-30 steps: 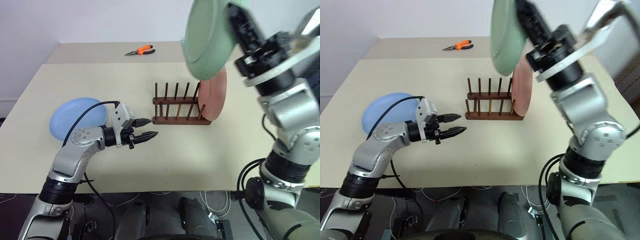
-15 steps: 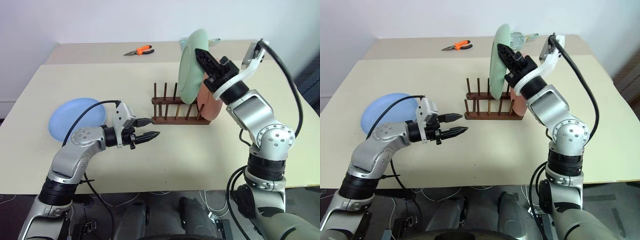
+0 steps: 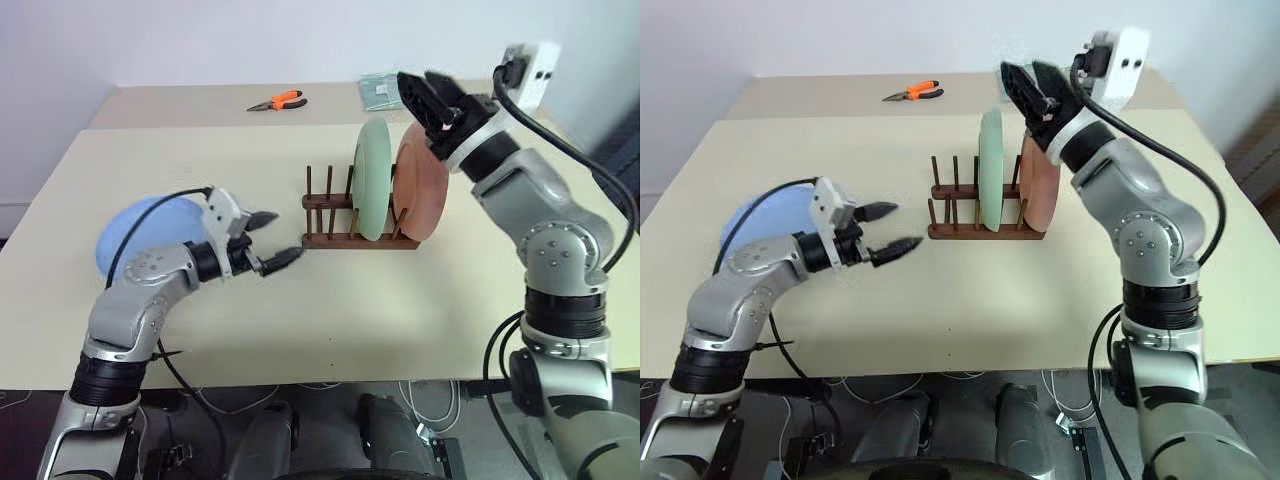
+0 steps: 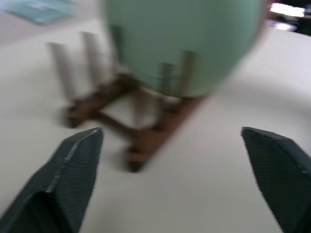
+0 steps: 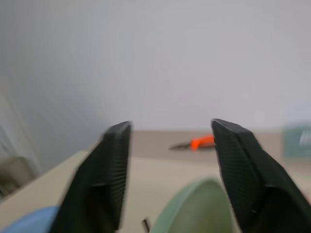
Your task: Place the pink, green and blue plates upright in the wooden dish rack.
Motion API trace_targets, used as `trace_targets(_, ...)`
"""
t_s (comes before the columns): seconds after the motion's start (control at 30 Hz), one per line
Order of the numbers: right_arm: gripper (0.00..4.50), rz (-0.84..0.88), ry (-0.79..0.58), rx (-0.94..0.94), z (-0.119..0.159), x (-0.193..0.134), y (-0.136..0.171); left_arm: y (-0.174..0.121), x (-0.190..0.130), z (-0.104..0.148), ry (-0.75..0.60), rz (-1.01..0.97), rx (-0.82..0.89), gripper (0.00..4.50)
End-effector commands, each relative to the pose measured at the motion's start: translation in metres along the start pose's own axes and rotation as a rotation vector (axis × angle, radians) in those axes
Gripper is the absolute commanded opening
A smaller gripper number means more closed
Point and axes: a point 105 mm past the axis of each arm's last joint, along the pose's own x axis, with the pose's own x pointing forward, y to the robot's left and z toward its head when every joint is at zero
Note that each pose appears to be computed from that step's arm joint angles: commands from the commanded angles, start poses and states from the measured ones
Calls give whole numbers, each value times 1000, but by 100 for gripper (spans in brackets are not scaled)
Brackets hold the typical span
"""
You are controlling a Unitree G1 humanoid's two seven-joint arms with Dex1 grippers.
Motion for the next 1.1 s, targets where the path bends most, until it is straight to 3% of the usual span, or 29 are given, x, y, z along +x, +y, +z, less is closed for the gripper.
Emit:
trace_targets(0.03, 441, 264, -40, -255, 22, 0, 50, 76, -36, 19, -73, 436, 8, 450)
trace_targets(0.17, 447, 483, 97, -586, -27, -7, 84, 136, -90, 8, -24, 895, -82, 450)
trace_targets(0.23, 447, 558, 132, -595, -47, -12, 95, 151, -122, -4, 34, 1089, -110, 450)
trace_targets(0.4, 447, 637, 145, -562, -70, -17, 112, 150, -175, -41, 40, 1377, -393, 450)
trace_targets(0.47, 447, 646, 146, -565, -73, -17, 114, 144, -182, -50, 49, 1409, -464, 450)
trace_targets(0.53, 447, 656, 147, -565, -77, -17, 116, 128, -169, -69, 29, 1320, -656, 450)
trace_targets(0.63, 450, 664, 143, -563, -79, -16, 117, 115, -163, -85, -5, 1293, -842, 367)
trace_targets(0.73, 450, 655, 141, -568, -80, -15, 116, 113, -158, -89, -37, 1282, -916, 213)
trace_targets(0.87, 450, 645, 152, -557, -82, -14, 113, 114, -148, -85, -72, 1247, -956, 2)
trace_targets(0.93, 450, 629, 171, -552, -82, -13, 109, 119, -132, -65, -118, 1167, -872, 2)
trace_targets(1.1, 450, 651, 151, -765, -80, -9, 111, 98, -70, 37, -268, 789, -409, 2)
